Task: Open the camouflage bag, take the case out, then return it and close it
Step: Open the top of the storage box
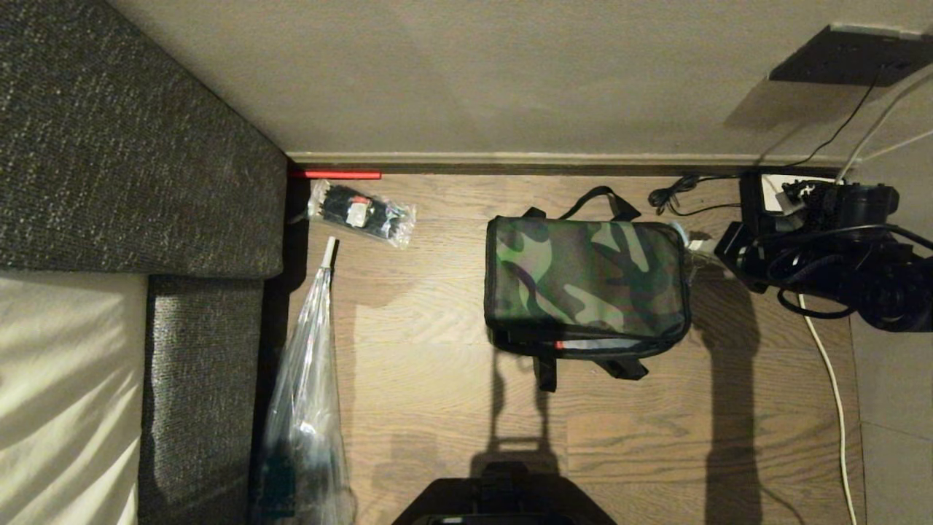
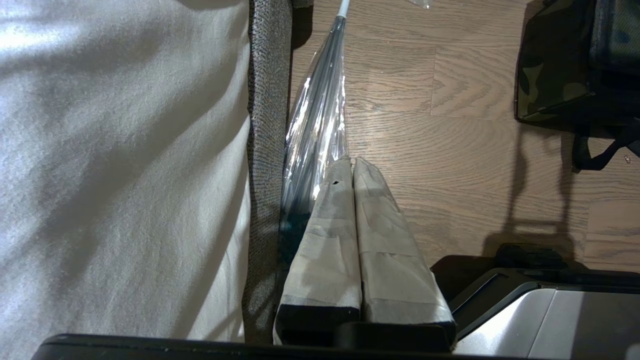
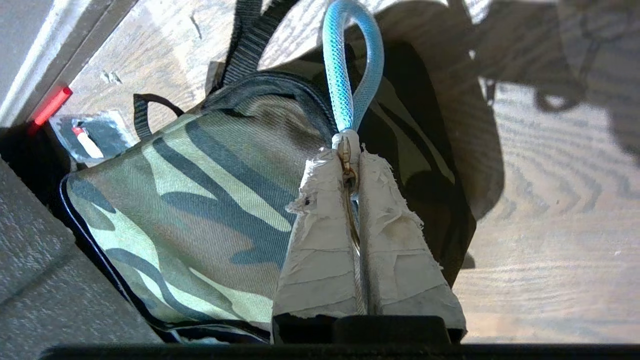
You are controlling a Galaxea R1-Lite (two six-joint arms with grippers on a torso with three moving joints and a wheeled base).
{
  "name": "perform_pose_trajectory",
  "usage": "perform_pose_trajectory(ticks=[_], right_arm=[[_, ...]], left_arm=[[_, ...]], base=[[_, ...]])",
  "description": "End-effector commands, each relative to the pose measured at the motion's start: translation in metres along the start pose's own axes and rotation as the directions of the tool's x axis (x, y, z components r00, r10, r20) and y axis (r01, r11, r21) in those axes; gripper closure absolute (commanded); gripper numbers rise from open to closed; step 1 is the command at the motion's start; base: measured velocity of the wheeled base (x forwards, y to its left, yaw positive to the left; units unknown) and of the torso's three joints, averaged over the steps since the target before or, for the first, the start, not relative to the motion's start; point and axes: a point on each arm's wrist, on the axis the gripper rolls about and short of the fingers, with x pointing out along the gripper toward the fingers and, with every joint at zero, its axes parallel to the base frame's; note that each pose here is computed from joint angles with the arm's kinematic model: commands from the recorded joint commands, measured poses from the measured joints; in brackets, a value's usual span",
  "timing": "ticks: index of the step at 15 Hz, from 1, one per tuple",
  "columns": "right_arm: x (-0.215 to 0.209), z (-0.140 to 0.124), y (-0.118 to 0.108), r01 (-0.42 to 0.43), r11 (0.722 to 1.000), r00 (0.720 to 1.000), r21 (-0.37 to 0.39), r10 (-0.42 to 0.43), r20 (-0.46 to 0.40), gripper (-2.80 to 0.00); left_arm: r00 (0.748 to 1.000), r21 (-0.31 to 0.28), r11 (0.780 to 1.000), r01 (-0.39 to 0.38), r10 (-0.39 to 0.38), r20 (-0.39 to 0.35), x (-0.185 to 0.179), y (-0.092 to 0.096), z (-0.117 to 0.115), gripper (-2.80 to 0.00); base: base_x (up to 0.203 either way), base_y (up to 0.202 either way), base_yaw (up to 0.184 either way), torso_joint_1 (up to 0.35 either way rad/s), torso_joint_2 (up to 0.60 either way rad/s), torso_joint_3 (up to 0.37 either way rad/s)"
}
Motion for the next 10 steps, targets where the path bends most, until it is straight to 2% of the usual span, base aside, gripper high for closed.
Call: perform_pose_trajectory(ticks=[1, 10], right_arm=[[0.000, 0.001, 0.001, -0.006, 1.000, 1.000, -0.015, 0.007, 0.007, 0.00], [0.001, 0.012, 0.008, -0.053, 0.997, 0.996, -0.047, 0.056, 0.075, 0.00]], left_arm=[[1.000, 0.000, 1.000, 0.000, 0.000, 0.000, 0.000, 0.000, 0.000, 0.00], [1.000, 0.000, 1.000, 0.000, 0.000, 0.000, 0.000, 0.000, 0.000, 0.00]], base=[[0.000, 0.000, 0.000, 0.000, 0.00, 0.000], [0.000, 0.000, 0.000, 0.000, 0.00, 0.000]])
